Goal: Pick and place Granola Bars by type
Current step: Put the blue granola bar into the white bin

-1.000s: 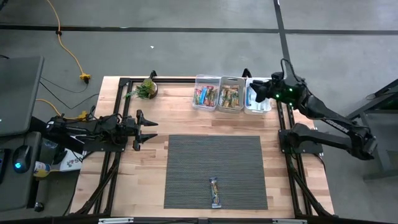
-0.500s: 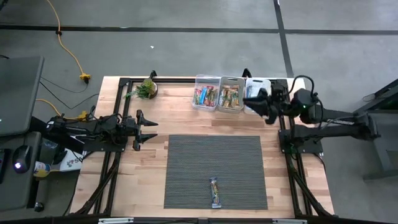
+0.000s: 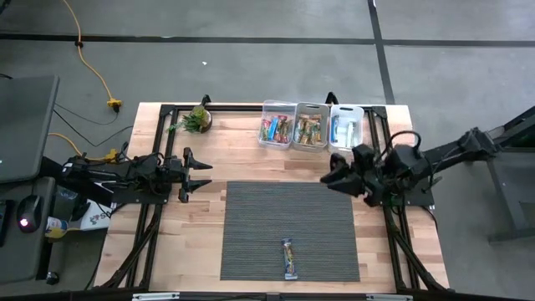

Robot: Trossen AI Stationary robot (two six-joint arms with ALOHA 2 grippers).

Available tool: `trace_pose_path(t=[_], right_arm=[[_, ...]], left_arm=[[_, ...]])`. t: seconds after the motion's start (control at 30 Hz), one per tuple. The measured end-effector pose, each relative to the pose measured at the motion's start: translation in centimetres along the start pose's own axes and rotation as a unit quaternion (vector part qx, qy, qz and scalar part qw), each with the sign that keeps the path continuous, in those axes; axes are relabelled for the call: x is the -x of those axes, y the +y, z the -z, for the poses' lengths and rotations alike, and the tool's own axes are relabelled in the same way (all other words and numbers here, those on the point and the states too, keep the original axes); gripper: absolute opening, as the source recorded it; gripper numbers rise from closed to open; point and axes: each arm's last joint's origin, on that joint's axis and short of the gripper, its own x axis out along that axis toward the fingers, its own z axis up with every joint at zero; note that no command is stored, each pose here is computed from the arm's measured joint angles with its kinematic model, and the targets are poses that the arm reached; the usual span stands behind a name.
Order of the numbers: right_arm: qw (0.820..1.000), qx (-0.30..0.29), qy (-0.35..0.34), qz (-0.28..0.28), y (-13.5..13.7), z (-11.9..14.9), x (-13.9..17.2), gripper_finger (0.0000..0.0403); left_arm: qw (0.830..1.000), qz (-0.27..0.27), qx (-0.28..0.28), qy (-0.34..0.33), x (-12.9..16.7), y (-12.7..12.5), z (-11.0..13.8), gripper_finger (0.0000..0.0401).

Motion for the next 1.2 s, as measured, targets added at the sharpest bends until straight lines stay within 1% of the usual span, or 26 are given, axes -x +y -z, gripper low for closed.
trace_pose_path(t=[0.13, 0.23, 0.4, 0.47, 0.57, 0.67, 0.73, 0.83, 1.03, 1.13, 1.2], right_arm=[[1.000, -0.009, 0.003, -0.010, 0.4, 1.7, -1.3, 0.0131], [1.000, -0.005, 0.011, -0.004, 0.9, 2.9, -2.4, 0.0131], [0.999, 0.024, 0.030, 0.000, 2.7, 3.7, -5.0, 0.0131], [0.998, 0.042, 0.044, 0.013, 3.7, 3.7, -6.3, 0.0131], [0.992, 0.078, 0.082, 0.061, 5.3, 4.0, -8.4, 0.0131], [0.979, 0.105, 0.113, 0.134, 6.9, 4.1, -10.6, 0.0131], [0.971, 0.109, 0.126, 0.173, 7.9, 4.3, -12.0, 0.0131], [0.959, 0.107, 0.145, 0.217, 9.2, 4.6, -14.0, 0.0131], [0.930, 0.081, 0.184, 0.307, 10.9, 5.5, -16.6, 0.0131], [0.914, 0.046, 0.197, 0.352, 11.0, 6.4, -17.5, 0.0131], [0.899, 0.018, 0.205, 0.385, 10.7, 7.4, -17.9, 0.0131]], left_arm=[[1.000, 0.000, 0.000, 0.000, 0.0, 0.0, 0.0, 0.0227], [1.000, 0.000, 0.000, 0.000, 0.0, 0.0, 0.0, 0.0227], [1.000, 0.000, 0.000, 0.000, 0.0, 0.0, 0.0, 0.0227], [1.000, 0.000, 0.000, 0.000, 0.0, 0.0, 0.0, 0.0227], [1.000, 0.000, 0.000, 0.000, 0.0, 0.0, 0.0, 0.0227], [1.000, 0.000, 0.000, 0.000, 0.0, 0.0, 0.0, 0.0227], [1.000, 0.000, 0.000, 0.000, 0.0, 0.0, 0.0, 0.0227], [1.000, 0.000, 0.000, 0.000, 0.0, 0.0, 0.0, 0.0227], [1.000, 0.000, 0.000, 0.000, 0.0, 0.0, 0.0, 0.0227], [1.000, 0.000, 0.000, 0.000, 0.0, 0.0, 0.0, 0.0227], [1.000, 0.000, 0.000, 0.000, 0.0, 0.0, 0.0, 0.0227]])
